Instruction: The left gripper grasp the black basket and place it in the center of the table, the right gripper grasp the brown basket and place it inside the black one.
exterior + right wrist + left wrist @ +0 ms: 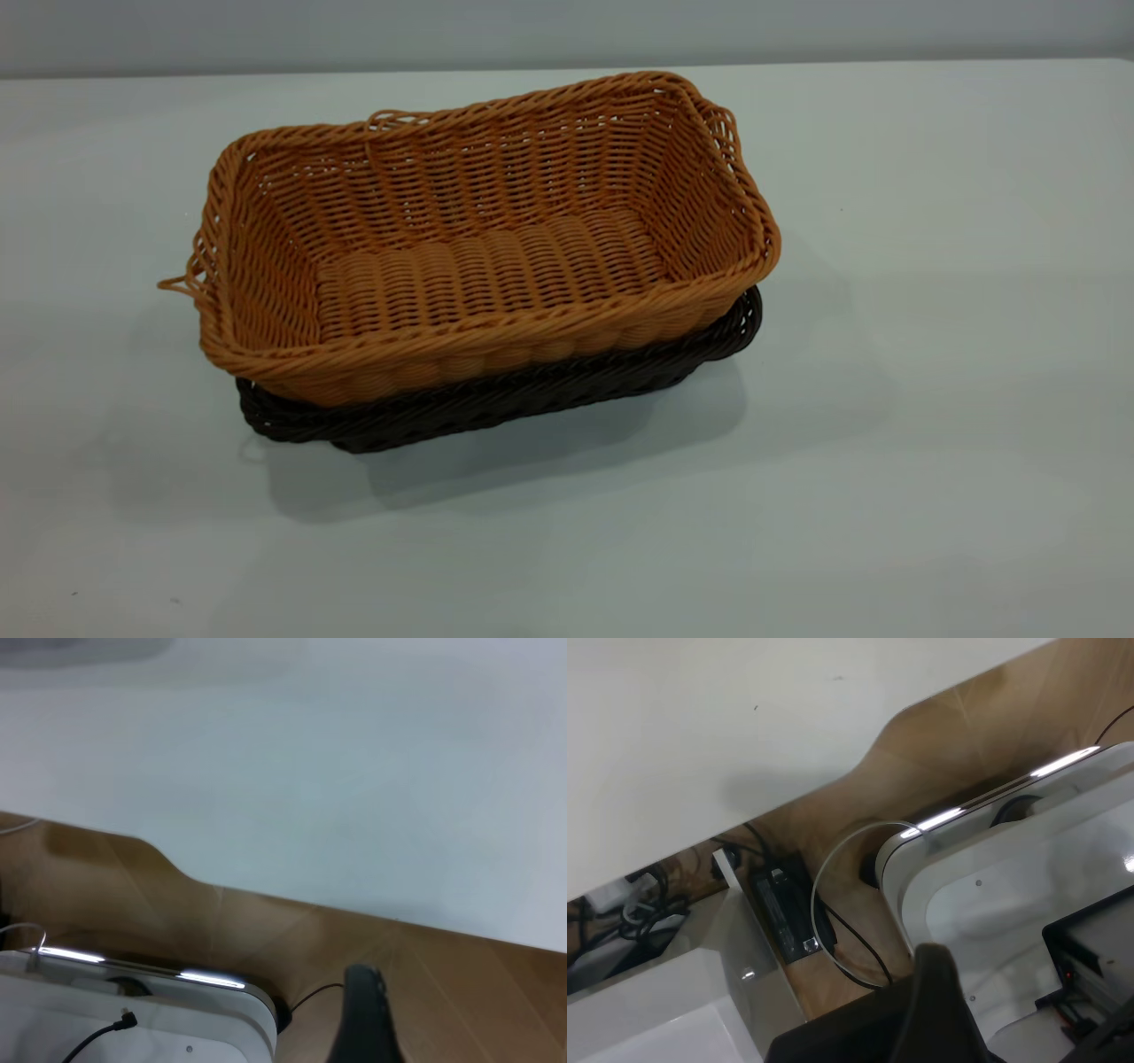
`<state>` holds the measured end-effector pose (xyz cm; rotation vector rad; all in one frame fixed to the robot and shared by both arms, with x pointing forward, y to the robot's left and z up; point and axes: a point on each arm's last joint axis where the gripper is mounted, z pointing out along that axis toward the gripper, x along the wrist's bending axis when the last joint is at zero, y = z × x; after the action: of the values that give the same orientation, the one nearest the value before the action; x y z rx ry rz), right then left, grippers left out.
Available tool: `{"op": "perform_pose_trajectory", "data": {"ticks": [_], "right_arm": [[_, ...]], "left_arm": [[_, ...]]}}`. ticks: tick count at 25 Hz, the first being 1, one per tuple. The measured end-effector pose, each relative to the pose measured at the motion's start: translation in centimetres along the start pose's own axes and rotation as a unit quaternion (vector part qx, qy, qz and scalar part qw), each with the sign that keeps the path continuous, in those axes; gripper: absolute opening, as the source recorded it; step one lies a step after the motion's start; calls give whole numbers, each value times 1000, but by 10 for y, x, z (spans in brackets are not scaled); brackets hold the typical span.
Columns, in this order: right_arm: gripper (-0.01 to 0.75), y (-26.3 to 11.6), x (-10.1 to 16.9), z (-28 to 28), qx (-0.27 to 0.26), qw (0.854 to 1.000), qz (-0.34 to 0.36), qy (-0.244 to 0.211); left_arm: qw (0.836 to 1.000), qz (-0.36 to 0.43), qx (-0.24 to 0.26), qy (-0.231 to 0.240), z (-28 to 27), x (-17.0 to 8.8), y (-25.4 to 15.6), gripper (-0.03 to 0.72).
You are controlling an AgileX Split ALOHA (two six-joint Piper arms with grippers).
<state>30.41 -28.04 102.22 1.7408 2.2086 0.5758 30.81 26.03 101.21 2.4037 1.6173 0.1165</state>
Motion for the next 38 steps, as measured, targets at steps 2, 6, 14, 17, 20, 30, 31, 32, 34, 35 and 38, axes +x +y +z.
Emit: {"op": "perform_pose_trajectory", "data": {"ticks": [2,6,14,17,20,30,31,32,34,35,38], "right_arm": [[468,0,0,0,-1,1000,0,0],[468,-1,0,1,0,1000,0,0],[468,-1,0,1,-4,1000,0,0],[468,-1,0,1,-4,1000,0,0],[468,-1,0,1,-4,1000,0,0],[468,-7,-10,-8,-43,995,74,-44],[468,-9,-10,-10,-53,994,83,-51],[468,-12,-11,-13,-66,992,90,-58],[468,-18,-9,-20,-100,989,93,-65],[468,-21,-8,-24,-115,987,91,-67],[468,-34,-3,-34,-173,978,84,-74]], "left_arm": [[1000,-1,0,0,0,0,0,491],[1000,-3,0,-2,0,0,0,491],[1000,-3,0,-2,0,0,0,491],[1000,-3,0,-2,0,0,0,491],[1000,-3,0,-2,0,0,0,491],[985,-160,-62,27,-11,20,-10,491],[980,-180,-79,34,-15,22,-13,491],[975,-194,-95,41,-17,23,-17,491],[966,-216,-133,54,-24,22,-27,491],[961,-223,-149,59,-26,21,-31,491],[948,-225,-212,72,-34,14,-47,491]]}}
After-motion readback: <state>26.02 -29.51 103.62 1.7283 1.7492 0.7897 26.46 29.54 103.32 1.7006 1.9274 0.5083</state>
